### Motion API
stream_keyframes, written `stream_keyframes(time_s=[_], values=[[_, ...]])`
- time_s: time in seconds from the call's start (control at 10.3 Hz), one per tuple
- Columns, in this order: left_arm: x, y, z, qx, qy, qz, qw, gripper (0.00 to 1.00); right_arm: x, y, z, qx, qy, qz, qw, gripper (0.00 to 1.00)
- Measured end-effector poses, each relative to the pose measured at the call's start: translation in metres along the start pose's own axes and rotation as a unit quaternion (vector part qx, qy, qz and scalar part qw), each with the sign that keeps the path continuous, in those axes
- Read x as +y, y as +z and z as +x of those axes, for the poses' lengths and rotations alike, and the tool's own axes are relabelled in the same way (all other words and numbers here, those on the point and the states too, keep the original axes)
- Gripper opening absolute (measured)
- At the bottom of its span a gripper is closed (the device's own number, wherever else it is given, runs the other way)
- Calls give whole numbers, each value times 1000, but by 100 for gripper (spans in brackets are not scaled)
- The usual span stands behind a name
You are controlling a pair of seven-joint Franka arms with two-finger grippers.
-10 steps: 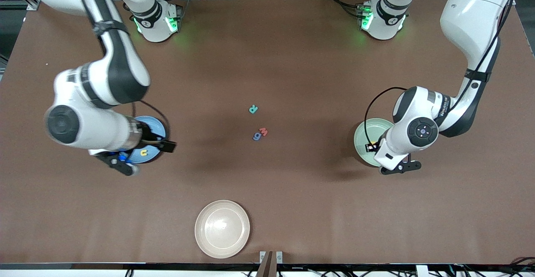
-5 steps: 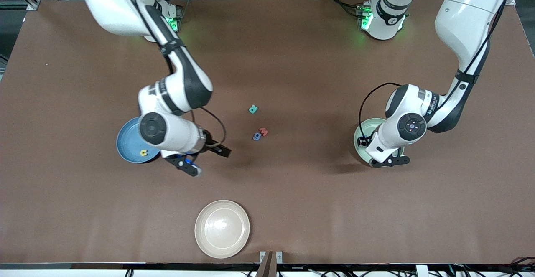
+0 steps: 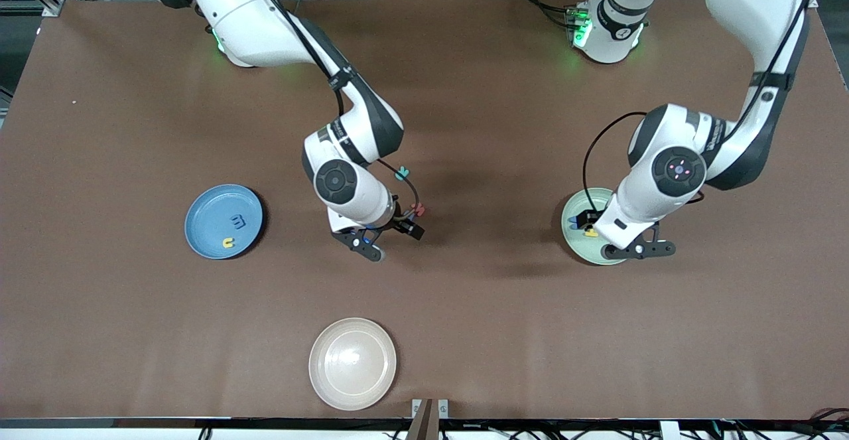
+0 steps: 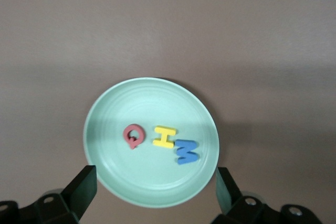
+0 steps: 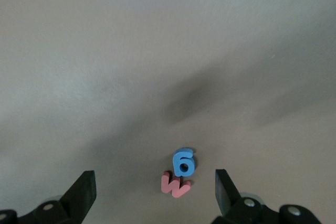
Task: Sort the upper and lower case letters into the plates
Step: 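Grasp the blue 6 with the right gripper while the left gripper returns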
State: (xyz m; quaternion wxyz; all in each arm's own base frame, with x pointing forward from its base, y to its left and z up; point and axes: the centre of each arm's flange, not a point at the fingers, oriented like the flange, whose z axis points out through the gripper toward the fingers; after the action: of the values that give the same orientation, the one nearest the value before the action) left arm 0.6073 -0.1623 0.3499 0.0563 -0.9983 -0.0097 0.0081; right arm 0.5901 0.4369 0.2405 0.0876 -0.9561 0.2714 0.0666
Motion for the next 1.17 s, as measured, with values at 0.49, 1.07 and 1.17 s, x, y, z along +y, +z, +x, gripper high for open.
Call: stream_keyframes(time_s=[0.49,1.07,1.17], values=[[30,-92,-31,39,24,10,999,100,10,49,-4,-5,1,-21,1000,100],[32,-149,-47,41,8,-6,999,100,19,68,-14,-12,-1,-39,999,100],[31,-149,-47,39,8,-6,999,100,20,69,-14,-12,-2,-40,999,100]])
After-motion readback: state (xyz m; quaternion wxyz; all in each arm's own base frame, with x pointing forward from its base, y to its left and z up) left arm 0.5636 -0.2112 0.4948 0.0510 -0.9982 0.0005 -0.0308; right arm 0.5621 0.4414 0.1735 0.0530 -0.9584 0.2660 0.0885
